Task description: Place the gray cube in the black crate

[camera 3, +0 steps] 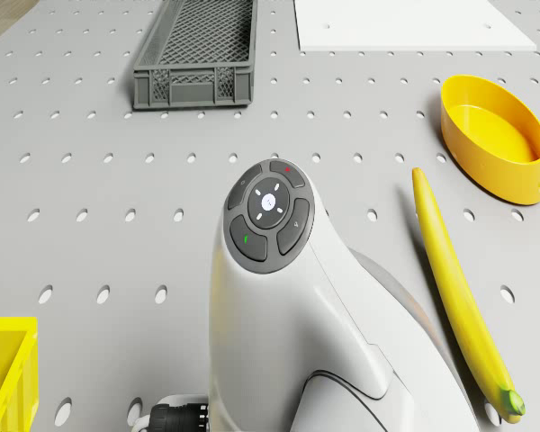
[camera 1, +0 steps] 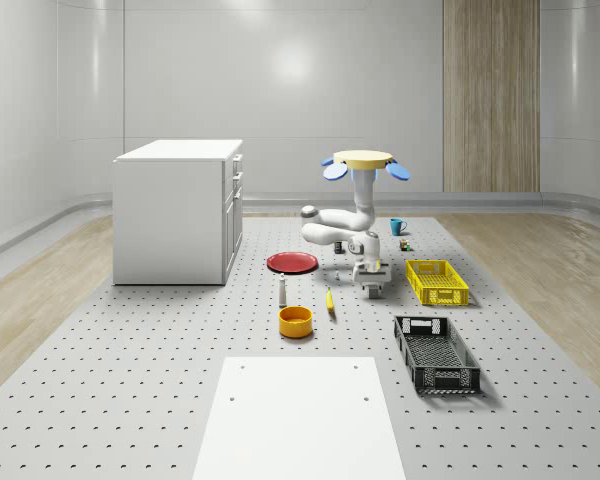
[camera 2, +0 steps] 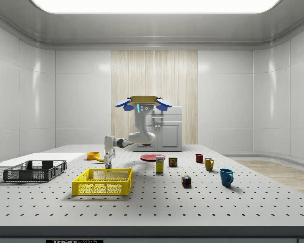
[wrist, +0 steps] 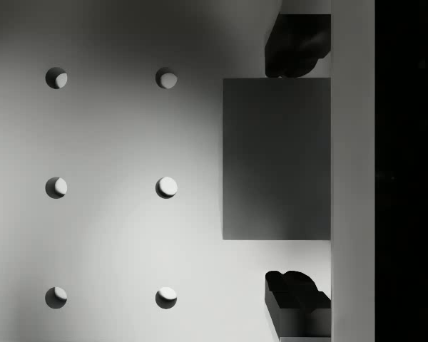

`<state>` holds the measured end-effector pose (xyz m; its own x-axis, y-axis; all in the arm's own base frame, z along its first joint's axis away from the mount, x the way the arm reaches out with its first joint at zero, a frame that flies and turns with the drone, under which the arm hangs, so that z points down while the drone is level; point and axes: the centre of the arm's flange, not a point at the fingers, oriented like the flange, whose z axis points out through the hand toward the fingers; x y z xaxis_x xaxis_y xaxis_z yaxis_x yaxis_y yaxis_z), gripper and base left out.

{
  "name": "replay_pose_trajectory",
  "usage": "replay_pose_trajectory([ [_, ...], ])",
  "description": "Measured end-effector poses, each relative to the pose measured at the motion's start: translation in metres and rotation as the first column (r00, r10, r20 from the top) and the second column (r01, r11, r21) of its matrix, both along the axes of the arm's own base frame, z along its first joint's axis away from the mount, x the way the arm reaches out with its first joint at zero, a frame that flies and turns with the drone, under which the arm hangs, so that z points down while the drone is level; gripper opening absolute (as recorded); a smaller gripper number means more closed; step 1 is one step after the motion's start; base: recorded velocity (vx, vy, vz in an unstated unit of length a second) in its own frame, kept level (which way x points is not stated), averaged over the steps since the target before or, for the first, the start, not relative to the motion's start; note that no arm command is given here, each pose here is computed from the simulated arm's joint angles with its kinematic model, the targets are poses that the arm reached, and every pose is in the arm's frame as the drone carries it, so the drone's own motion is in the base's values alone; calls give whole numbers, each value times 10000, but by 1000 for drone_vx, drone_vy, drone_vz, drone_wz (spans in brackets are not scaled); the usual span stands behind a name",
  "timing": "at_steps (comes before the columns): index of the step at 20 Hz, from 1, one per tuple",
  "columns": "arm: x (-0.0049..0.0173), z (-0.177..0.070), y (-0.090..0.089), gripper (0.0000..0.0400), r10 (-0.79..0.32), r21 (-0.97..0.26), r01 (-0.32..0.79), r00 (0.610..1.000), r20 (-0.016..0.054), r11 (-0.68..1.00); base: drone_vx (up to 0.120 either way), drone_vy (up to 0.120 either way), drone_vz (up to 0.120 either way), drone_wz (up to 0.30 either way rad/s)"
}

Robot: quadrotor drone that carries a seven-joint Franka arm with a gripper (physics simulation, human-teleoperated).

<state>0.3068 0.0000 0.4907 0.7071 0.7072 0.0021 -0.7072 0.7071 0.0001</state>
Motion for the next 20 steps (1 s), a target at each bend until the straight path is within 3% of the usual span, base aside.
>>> replay_pose_trajectory([
  [16, 0, 126, -36, 400, 1, 0, -1, 10000, 1, 10000, 0, 0, 0, 0],
  [20, 0, 135, -38, 305, 2, 0, -2, 10000, 1, 10000, 0, 0, 0, 0],
])
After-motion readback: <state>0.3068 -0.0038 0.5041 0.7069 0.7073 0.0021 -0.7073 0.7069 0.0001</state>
